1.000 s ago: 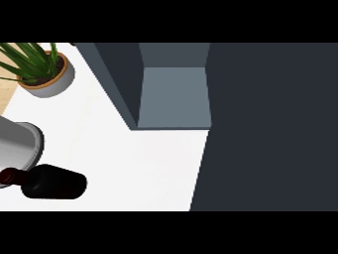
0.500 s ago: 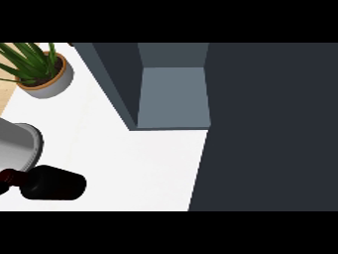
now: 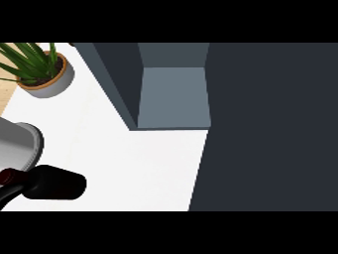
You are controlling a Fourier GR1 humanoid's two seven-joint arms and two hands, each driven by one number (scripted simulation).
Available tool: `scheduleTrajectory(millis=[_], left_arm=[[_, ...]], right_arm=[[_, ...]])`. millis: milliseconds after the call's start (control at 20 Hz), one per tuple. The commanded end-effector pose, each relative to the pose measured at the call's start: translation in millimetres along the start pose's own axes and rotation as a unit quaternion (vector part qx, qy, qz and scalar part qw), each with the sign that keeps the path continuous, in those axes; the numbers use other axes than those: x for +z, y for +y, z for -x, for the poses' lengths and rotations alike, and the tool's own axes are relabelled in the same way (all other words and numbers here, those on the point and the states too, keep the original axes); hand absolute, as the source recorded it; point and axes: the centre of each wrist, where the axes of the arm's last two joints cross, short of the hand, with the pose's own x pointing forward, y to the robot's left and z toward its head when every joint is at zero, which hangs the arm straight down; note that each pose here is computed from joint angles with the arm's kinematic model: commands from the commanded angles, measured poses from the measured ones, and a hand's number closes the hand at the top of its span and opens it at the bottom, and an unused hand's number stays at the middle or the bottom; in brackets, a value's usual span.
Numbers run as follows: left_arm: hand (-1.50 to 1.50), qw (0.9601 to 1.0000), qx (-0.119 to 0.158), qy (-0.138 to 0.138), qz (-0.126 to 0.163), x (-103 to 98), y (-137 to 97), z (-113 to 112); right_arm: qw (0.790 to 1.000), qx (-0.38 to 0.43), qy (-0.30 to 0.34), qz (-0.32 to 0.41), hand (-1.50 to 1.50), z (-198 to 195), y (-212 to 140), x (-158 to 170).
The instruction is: Pick up the wine, place it into the cabinet and close the cabinet
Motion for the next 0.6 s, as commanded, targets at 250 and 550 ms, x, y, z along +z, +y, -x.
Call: scheduleTrajectory(millis=[250, 550], left_arm=[[-1.50, 0.9995, -0.020, 0.007, -0.023, 8.0, 10.2, 58.8], [-1.50, 0.9988, -0.021, 0.025, -0.037, 22.0, 35.5, 81.9]], right_arm=[[0.998, 0.025, -0.049, 0.020, -1.50, -31.8, -1.7, 35.5], [0.999, 0.013, -0.044, 0.017, -1.50, -38.5, 4.1, 38.4]])
